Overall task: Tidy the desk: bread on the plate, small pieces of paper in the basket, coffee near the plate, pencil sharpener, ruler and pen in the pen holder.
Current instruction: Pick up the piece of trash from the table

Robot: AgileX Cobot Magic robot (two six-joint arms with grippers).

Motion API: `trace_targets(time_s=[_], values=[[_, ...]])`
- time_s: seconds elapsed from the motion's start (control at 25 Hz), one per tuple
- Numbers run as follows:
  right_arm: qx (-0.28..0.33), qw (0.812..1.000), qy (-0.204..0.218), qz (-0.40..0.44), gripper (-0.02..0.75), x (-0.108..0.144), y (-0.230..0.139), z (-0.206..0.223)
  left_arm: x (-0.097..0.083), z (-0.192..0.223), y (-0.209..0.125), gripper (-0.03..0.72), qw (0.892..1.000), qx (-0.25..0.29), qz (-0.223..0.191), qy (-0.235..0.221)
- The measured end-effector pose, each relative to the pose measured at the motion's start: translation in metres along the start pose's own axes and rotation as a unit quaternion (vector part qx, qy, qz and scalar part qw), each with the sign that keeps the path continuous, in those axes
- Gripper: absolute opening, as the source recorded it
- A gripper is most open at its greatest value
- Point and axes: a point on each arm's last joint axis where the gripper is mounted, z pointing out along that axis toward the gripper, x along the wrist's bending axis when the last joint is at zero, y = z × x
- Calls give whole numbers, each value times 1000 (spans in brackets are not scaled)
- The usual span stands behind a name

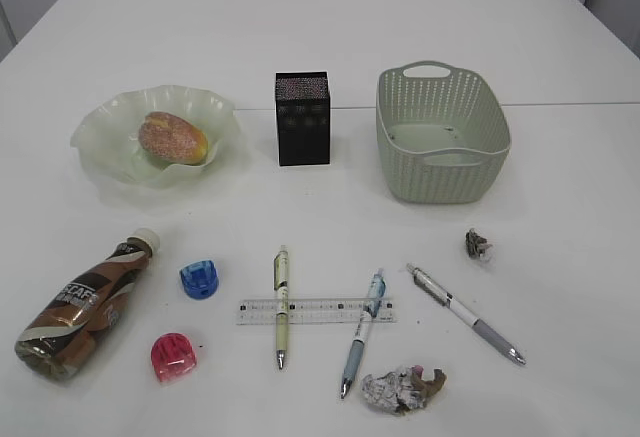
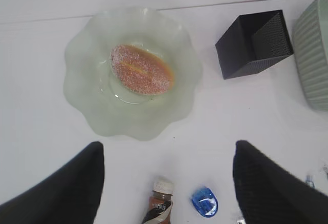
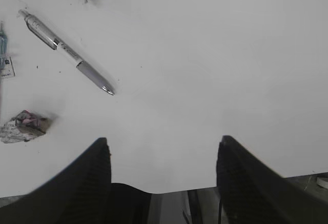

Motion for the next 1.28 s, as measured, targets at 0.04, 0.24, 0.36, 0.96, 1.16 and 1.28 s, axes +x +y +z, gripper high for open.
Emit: trace_targets(time_s=[0.04, 0.24, 0.36, 0.96, 1.16, 1.28], values=[[5, 1000, 1, 1, 479, 1, 2, 2, -1, -10, 0, 563, 1000, -9, 1, -1], [39, 999, 7, -15, 479, 16, 15, 21, -3, -61, -5, 533, 998, -58, 4, -10], [55, 998, 9, -36, 479, 32, 28, 33, -4, -82, -9, 529, 997, -79, 5, -14], [87, 994, 8, -69, 478, 85, 96, 112, -1, -79, -28, 521, 999, -48, 3, -9], [49, 996, 18, -68, 478, 91, 111, 135, -1, -79, -28, 521, 999, -48, 3, -8], [23, 997, 21, -68, 478, 93, 117, 144, 0, -79, -28, 514, 999, -49, 5, -3]])
